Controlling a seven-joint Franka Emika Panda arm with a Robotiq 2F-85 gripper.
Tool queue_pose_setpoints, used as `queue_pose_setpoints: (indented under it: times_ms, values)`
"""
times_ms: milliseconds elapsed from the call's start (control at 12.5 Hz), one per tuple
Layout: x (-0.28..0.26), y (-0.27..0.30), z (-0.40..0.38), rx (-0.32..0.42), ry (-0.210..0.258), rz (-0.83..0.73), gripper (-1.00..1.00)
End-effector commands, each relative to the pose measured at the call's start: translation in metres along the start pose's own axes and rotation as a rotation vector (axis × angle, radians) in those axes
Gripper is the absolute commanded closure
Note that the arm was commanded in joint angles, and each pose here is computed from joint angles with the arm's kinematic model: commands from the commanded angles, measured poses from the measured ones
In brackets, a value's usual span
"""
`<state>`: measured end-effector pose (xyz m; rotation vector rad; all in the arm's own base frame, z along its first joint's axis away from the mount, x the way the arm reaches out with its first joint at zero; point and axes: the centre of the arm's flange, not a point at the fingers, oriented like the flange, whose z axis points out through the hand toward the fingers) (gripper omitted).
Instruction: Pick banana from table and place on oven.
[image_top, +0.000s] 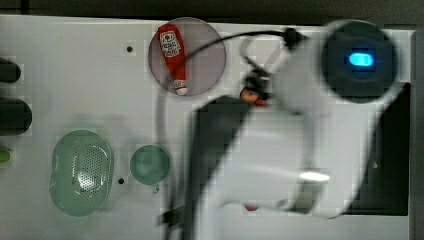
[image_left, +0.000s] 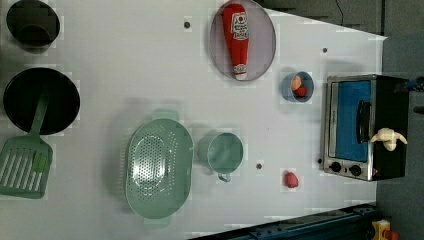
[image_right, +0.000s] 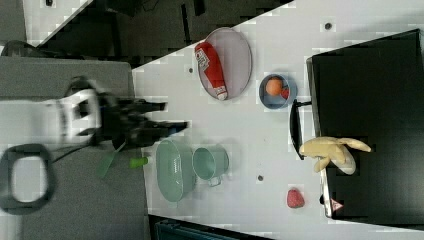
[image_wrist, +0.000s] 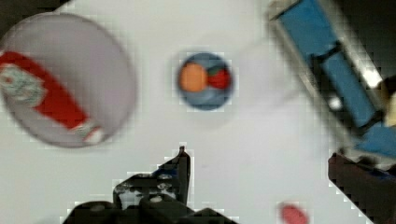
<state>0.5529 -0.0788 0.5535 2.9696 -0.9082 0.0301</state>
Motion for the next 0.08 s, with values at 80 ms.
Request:
queue_pose_setpoints:
  times_ms: [80]
  values:
    - [-0.0392, -0.0058, -0.0344, -0.023, -0.039, 0.369, -1.0]
